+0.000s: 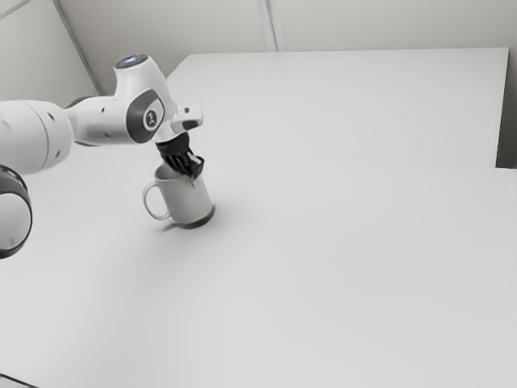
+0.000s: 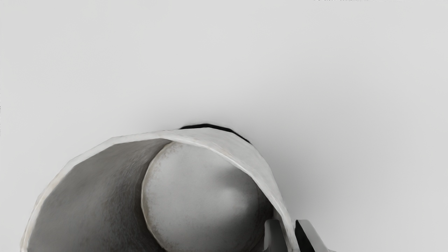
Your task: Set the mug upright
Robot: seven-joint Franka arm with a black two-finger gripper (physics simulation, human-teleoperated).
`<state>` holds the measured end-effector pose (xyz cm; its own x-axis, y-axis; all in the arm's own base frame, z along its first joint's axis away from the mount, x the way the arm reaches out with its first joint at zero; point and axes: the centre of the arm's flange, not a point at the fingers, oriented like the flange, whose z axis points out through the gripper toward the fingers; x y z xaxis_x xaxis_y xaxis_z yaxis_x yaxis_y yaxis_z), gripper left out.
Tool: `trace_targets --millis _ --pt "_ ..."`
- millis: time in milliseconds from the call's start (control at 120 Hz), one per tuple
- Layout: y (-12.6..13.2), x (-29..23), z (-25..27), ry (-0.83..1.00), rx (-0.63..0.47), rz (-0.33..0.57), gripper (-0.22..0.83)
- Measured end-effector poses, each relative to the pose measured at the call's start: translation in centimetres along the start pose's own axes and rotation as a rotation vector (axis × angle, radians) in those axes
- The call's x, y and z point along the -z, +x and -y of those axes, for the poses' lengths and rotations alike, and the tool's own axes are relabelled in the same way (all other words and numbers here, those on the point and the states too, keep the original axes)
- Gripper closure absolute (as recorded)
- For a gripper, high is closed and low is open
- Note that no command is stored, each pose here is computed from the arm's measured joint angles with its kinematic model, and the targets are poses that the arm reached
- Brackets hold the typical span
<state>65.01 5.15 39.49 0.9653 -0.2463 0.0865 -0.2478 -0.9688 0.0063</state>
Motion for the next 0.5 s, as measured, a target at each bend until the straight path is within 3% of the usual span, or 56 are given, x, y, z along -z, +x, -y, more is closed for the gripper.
trace_targets --millis 150,283,367,500 --pt "0.1 0.0 -0.1 0.008 0.069 -0.006 0.37" --pt "0.1 1.5 -0.1 0.017 0.120 -0.028 0.20" --pt "-0.1 7.4 -0.2 0.032 0.144 -0.077 0.13" --pt "-0.9 21.1 -1.1 0.044 0.166 -0.122 0.07"
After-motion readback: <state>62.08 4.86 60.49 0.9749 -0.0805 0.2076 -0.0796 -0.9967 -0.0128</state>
